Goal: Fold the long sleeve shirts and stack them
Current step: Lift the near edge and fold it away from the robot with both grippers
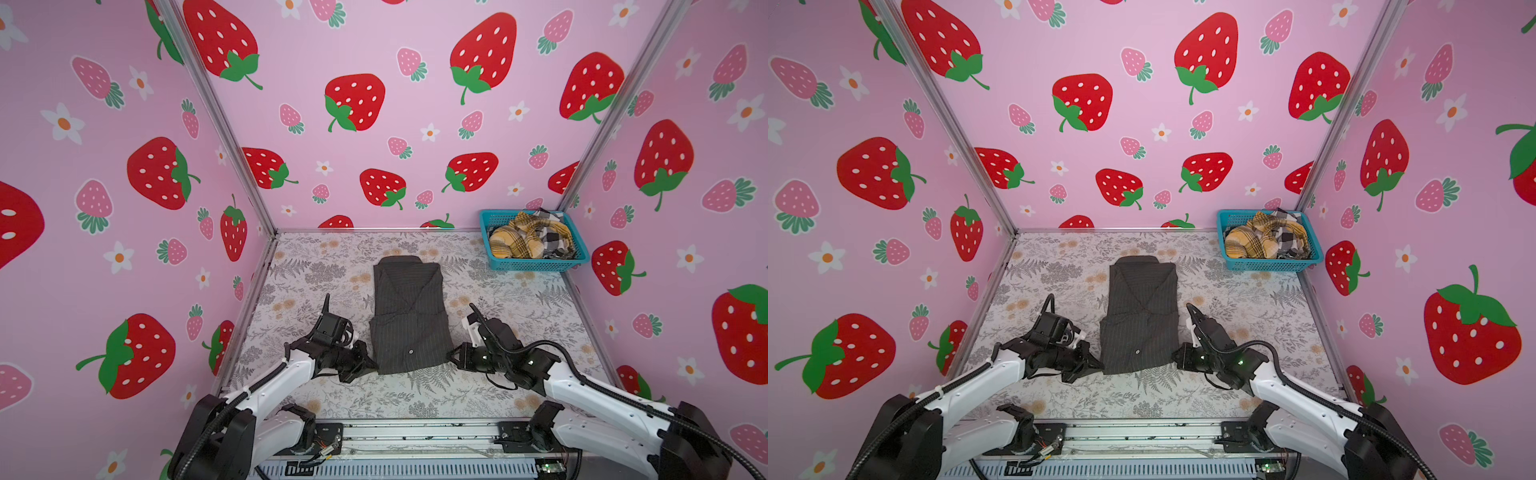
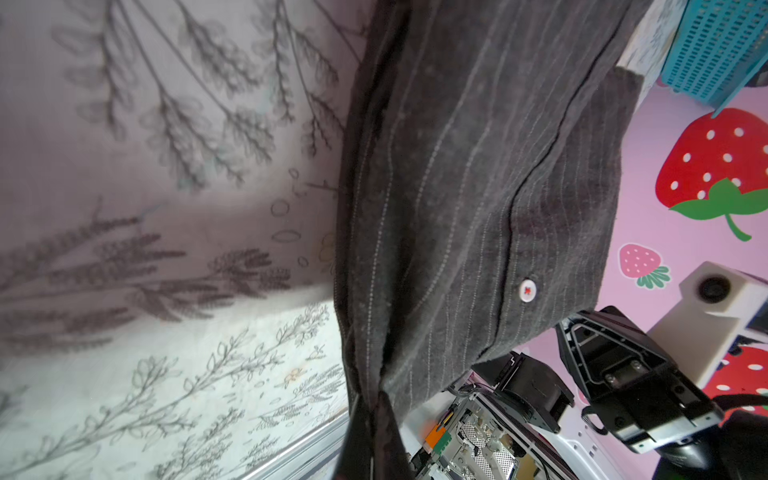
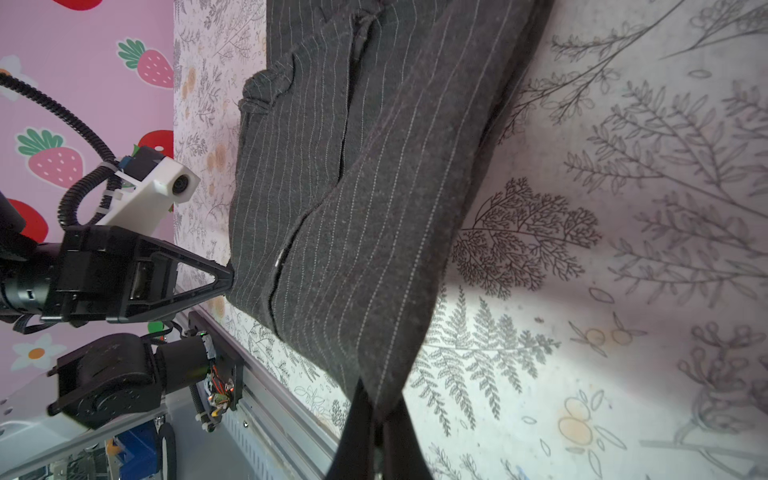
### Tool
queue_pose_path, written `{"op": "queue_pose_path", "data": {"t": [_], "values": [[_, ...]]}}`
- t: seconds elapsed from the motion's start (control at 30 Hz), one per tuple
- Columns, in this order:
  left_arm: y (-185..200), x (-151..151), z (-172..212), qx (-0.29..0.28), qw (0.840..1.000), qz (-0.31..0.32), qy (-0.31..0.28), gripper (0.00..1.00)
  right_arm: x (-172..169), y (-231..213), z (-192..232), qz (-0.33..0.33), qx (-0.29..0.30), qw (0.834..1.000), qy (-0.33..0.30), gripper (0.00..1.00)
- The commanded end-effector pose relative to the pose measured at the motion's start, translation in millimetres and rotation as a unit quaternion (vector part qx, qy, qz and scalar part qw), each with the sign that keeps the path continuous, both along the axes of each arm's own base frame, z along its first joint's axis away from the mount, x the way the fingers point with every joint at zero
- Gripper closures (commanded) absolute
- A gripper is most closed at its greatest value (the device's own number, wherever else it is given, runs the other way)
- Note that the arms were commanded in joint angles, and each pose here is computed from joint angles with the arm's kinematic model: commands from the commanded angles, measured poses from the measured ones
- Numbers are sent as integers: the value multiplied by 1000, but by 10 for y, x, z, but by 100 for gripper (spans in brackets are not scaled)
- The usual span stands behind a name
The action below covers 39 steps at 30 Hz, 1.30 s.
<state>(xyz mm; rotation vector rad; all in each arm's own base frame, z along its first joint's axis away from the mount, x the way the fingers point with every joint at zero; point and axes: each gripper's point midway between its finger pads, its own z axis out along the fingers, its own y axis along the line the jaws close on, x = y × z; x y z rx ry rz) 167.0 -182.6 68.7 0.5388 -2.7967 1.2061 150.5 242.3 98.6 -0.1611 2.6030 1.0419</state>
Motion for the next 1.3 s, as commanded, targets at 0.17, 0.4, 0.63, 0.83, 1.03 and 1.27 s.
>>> {"op": "queue_pose_path", "data": {"t": [0.17, 0.4, 0.63, 0.83, 1.03, 1.27], "values": [[-41, -221, 225, -16, 1000, 3, -15, 100, -188, -60, 256, 9, -18, 1000, -21, 100], [-46, -310, 305, -31, 999, 5, -24, 100, -297, 69, 493, 25, -7, 999, -44, 100], [-20, -378, 188, -32, 999, 13, -10, 100, -286, 44, 482, 15, -9, 999, -47, 100], [2, -399, 187, -33, 999, 19, -9, 100, -289, 1, 469, 3, 0, 999, -47, 100], [8, -369, 280, -40, 998, 28, -27, 100, -275, -22, 517, -3, 4, 999, -54, 100], [-9, -309, 397, -55, 997, 49, -33, 100, -214, -66, 627, -32, 16, 998, -61, 100]]}}
